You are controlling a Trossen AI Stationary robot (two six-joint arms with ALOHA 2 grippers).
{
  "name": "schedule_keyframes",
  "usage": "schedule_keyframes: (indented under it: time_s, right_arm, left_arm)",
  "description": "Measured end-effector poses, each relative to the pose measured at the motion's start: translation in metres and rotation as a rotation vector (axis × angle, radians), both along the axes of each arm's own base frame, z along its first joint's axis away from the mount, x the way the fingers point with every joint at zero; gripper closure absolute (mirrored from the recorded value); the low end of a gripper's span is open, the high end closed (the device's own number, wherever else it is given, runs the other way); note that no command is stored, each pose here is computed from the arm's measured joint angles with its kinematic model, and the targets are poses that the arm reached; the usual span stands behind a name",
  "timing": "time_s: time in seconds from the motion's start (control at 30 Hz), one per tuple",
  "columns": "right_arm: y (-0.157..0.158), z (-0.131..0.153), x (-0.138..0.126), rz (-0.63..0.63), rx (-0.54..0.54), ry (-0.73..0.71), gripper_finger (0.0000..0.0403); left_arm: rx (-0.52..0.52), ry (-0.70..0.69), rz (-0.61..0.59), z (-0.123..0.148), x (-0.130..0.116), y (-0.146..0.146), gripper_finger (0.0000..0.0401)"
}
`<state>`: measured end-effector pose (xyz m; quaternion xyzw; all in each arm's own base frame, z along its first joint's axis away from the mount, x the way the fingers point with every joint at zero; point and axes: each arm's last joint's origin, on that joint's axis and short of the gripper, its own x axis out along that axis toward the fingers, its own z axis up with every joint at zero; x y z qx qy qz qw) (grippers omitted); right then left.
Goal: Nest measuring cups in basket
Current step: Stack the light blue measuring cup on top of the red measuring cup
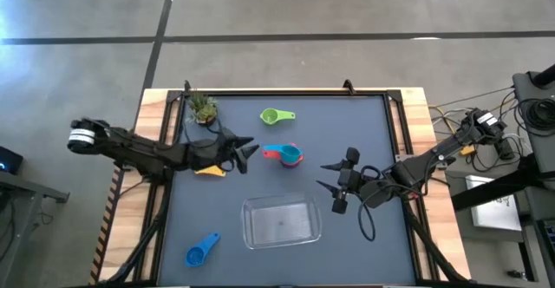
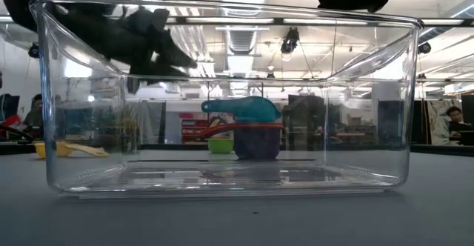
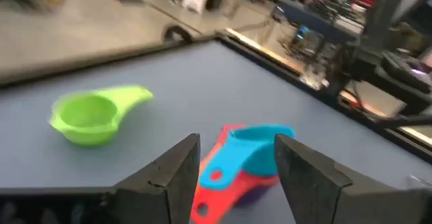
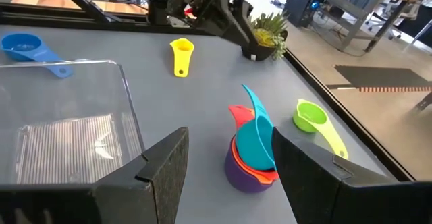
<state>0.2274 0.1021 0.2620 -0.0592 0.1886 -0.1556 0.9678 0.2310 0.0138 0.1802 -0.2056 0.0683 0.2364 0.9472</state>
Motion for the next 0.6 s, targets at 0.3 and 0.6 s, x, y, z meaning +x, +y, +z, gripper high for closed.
schedule_keyframes:
  time_s: [0.3,0.6]
  right_arm:
    - [-0.001,-0.001,0.000,-0.006,0.004,0.002,0.0200]
    - [-0.001,-0.006,-0.001,-0.011,0.012,0.009,0.0200]
  left_arm:
    - [-0.068,0.076,-0.084,-0.016,0.024,0.007,0.0240]
    - [-0.067,0.127,-0.130,-0.023,0.064,0.018,0.0240]
